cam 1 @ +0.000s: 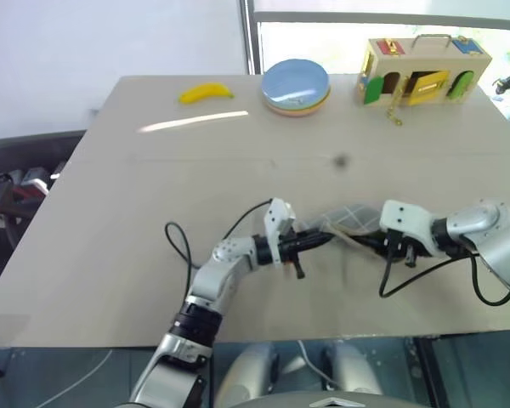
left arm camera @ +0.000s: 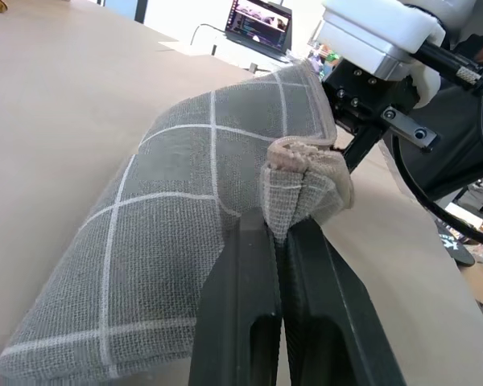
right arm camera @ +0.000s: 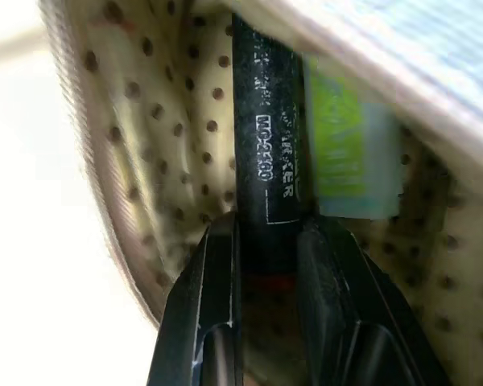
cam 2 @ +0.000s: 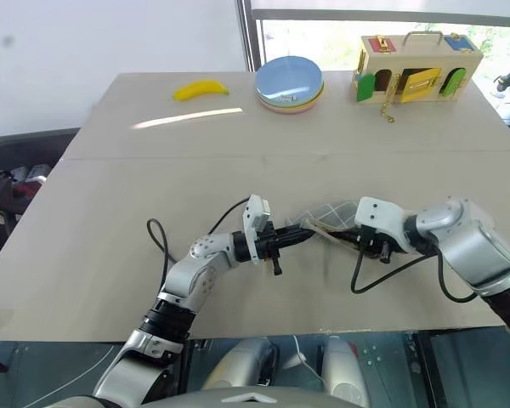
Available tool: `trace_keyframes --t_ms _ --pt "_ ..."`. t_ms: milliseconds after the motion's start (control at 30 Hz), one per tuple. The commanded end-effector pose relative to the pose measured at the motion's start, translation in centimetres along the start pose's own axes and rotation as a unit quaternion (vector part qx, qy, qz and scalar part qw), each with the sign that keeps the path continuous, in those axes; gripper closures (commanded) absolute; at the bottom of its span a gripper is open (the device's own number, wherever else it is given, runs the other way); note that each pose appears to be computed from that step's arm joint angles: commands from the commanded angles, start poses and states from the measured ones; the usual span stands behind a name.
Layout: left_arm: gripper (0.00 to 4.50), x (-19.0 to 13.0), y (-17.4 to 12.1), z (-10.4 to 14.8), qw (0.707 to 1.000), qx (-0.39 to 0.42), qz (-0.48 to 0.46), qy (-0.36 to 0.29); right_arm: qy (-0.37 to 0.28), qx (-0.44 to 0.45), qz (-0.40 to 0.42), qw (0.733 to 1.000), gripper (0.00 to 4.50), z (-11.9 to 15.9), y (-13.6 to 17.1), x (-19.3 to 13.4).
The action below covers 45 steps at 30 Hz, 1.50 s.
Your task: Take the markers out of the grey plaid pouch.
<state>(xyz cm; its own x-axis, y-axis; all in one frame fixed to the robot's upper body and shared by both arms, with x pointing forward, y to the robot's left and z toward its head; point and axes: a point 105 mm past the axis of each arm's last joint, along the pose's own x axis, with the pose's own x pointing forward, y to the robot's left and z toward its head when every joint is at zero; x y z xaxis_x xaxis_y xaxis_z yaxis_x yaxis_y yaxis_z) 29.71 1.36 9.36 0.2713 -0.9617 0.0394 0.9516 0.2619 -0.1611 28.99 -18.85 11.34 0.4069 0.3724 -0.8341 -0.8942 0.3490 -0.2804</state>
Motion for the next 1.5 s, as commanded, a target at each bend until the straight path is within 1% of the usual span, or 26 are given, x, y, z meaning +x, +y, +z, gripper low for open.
trace_keyframes --t_ms 33,133,267,400,467,567,633,733,833,967,1033,1100,1133,1200,1300,1367,1433,1500 --pt "4.5 -0.2 0.7 1.1 1.0 0.015 0.016 -0.021 -0.02 -0.047 -0.052 0.997 4.11 2.5 -1.1 -3.1" --pt "4.5 -0.1 1.8 1.8 0.998 0.028 0.052 -0.038 -0.031 -0.064 -0.064 0.995 4.11 3.7 -0.9 -3.8" --pt "4.5 0.0 2.8 3.0 0.989 0.099 0.092 -0.05 -0.04 -0.066 -0.08 0.994 4.11 4.3 -1.0 -4.0" --pt "4.5 -0.4 2.8 3.8 0.982 0.142 0.106 -0.059 -0.04 -0.055 -0.093 0.993 4.11 4.0 -1.0 -5.1" --pt "4.5 -0.8 2.8 3.8 0.981 0.147 0.112 -0.059 -0.041 -0.047 -0.1 0.993 4.11 3.8 -1.0 -6.0" --pt "4.5 -1.6 3.1 3.7 0.98 0.146 0.124 -0.055 -0.028 -0.025 -0.11 0.993 4.11 2.6 -0.9 -8.0" --pt "4.5 -2.0 3.2 3.5 0.98 0.143 0.128 -0.052 -0.032 0.011 -0.107 0.994 4.11 1.7 -0.6 -9.4" --pt "4.5 -2.0 3.0 3.2 0.982 0.136 0.124 -0.048 -0.028 0.077 -0.096 0.992 4.11 -0.7 -0.1 -11.2" --pt "4.5 -1.9 2.8 2.7 0.984 0.122 0.122 -0.047 -0.026 0.14 -0.117 0.983 4.11 -3.5 -0.5 -11.8" --pt "4.5 -1.7 2.8 2.2 0.985 0.107 0.125 -0.049 0.022 0.202 -0.152 0.967 4.11 -9.1 -0.5 -10.1" --pt "4.5 -1.5 2.7 2.1 0.986 0.099 0.126 -0.053 0.023 0.221 -0.178 0.959 4.11 -10.8 -1.0 -9.2" --pt "4.5 -1.4 2.5 2.1 0.986 0.094 0.123 -0.055 0.032 0.219 -0.164 0.961 4.11 -12.0 -0.6 -8.1" --pt "4.5 -1.3 2.4 2.1 0.987 0.092 0.121 -0.056 0.041 0.211 -0.151 0.965 3.03 -12.4 -0.2 -7.8" --pt "4.5 -1.3 2.2 2.1 0.988 0.088 0.114 -0.055 0.045 0.206 -0.169 0.963 2.15 -12.8 -0.7 -7.5" --pt "4.5 -1.3 1.9 2.0 0.99 0.085 0.104 -0.053 0.024 0.196 -0.171 0.965 0.68 -11.4 -1.4 -8.3" --pt "4.5 -1.3 1.7 2.1 0.991 0.081 0.097 -0.054 -0.005 0.17 -0.172 0.97 0.68 -9.3 -1.9 -9.0" --pt "4.5 -1.3 1.4 2.2 0.991 0.078 0.09 -0.054 -0.055 0.143 -0.17 0.974 0.68 -6.0 -2.5 -9.4" --pt "4.5 -1.3 1.2 2.2 0.992 0.076 0.085 -0.054 -0.112 0.121 -0.16 0.973 0.68 -2.4 -2.8 -9.1"
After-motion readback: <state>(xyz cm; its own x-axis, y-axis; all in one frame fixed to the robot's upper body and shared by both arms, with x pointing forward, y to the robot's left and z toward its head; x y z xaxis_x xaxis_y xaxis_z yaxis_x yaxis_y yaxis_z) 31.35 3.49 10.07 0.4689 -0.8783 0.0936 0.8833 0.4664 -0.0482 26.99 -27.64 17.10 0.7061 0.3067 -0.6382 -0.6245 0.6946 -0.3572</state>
